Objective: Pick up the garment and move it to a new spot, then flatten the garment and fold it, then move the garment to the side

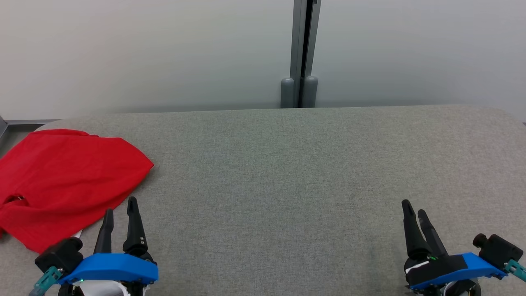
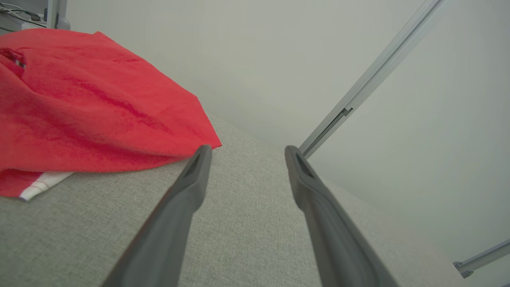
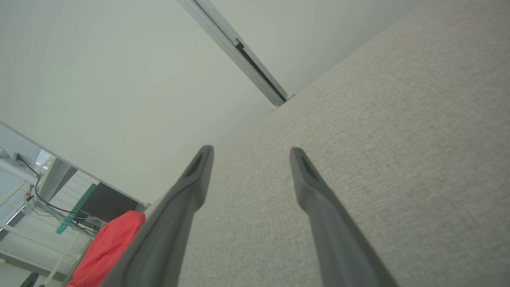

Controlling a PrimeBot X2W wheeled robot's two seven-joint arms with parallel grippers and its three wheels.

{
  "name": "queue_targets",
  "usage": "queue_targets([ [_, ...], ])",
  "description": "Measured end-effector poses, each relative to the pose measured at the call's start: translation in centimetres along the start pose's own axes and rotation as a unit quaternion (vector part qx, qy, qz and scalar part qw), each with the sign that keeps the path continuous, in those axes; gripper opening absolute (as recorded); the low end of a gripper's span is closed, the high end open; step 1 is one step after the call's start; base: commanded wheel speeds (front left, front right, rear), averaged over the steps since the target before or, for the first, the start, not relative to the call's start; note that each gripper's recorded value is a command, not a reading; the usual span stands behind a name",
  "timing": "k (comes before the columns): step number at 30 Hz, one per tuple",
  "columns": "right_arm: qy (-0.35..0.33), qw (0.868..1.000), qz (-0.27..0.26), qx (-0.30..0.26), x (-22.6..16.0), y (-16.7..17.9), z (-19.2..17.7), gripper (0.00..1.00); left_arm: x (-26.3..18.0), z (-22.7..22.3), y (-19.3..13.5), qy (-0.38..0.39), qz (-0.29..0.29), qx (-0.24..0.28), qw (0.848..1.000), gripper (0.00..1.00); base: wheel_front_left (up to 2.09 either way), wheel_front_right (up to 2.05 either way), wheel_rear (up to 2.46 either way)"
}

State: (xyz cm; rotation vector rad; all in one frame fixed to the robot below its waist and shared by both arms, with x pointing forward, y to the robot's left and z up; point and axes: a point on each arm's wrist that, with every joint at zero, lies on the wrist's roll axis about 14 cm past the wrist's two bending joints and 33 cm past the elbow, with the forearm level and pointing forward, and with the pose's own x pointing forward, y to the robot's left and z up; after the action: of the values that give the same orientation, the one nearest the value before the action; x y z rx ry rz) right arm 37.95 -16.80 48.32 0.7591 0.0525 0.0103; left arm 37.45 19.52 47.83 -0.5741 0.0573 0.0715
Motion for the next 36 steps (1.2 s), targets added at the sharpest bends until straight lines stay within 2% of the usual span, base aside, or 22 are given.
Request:
queue_targets([
  [18,-0.002,0.996,0.018,-0.083,-0.1,0.6,-0.4,1.00,0.1,-0.5,-0.2,0.000,-0.006,0.095,0.995,1.00,0.00,0.00,0.00],
  [36,-0.001,0.987,0.040,-0.156,-0.1,1.5,-1.0,1.00,-0.2,-1.1,-0.1,0.003,-0.016,0.171,0.985,1.00,0.00,0.00,0.00],
])
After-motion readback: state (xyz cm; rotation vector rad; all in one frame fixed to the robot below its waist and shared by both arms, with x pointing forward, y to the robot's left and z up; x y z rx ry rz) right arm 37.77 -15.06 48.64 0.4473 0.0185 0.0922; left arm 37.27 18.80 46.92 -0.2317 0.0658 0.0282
